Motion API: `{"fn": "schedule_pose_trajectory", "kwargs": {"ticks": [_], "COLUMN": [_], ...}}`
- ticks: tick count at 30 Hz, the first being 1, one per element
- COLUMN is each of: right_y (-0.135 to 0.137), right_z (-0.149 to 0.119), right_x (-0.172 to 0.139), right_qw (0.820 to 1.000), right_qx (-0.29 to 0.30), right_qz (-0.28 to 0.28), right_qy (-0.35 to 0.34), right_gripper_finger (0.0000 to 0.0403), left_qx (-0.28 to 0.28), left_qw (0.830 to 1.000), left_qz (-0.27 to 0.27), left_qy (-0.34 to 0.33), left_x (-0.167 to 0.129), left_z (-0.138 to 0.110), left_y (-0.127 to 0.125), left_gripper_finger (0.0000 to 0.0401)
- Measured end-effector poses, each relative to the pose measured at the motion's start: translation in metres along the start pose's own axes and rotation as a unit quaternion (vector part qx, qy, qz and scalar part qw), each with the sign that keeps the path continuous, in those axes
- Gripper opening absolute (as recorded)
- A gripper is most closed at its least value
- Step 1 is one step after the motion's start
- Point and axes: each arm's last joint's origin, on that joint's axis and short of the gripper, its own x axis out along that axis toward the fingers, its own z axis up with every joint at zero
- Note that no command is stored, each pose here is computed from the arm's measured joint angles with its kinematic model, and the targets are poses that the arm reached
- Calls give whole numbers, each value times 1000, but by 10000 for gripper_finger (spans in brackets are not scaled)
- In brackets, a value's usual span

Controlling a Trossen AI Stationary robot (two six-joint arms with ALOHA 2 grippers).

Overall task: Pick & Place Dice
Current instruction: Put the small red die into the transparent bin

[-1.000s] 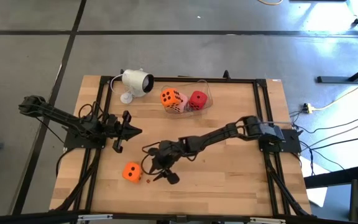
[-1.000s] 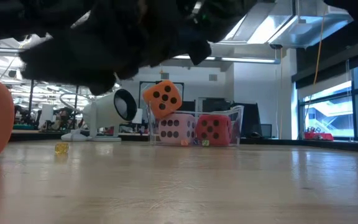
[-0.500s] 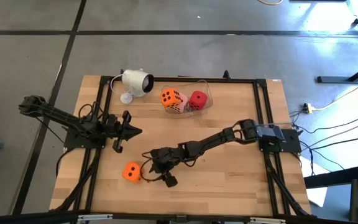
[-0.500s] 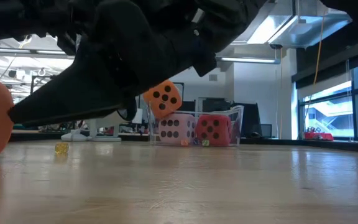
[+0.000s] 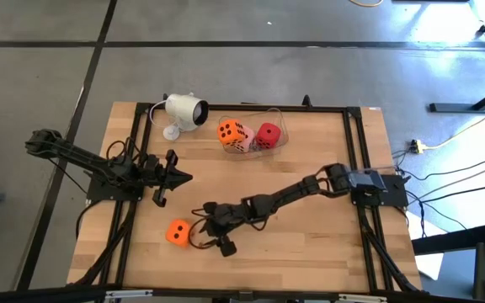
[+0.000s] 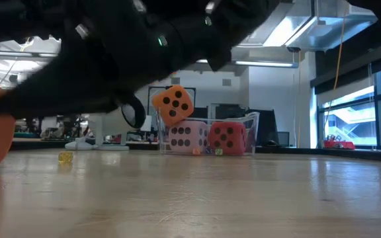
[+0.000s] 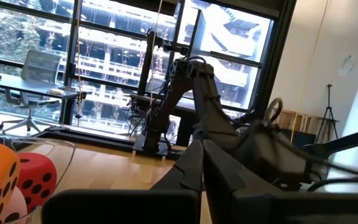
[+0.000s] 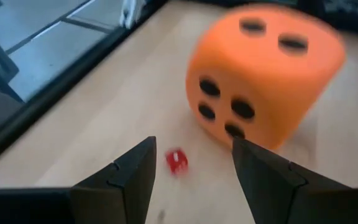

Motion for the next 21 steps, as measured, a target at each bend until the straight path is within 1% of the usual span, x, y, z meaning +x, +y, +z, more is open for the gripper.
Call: {"fn": "schedule_pose_trajectory", "kwargs": {"ticks": [8, 19, 21], "right_y": [21, 25, 29], "right_z": [35, 57, 60], "right_x": [4, 46, 50], "right_qw": [999, 999, 998], "right_qx": [-30, -31, -42], "right_qz": [16, 31, 40], "right_qy": [-17, -2, 2], "right_gripper_finger": [212, 212, 212], "left_qx": [0, 0, 0], "left_qw": [1000, 1000, 1000], "left_qz": [0, 0, 0], "left_qy": [0, 0, 0], "left_x": [0, 0, 0], "left_z": [0, 0, 0], "left_y": [0, 0, 0], "left_gripper_finger": [6, 11, 9]}}
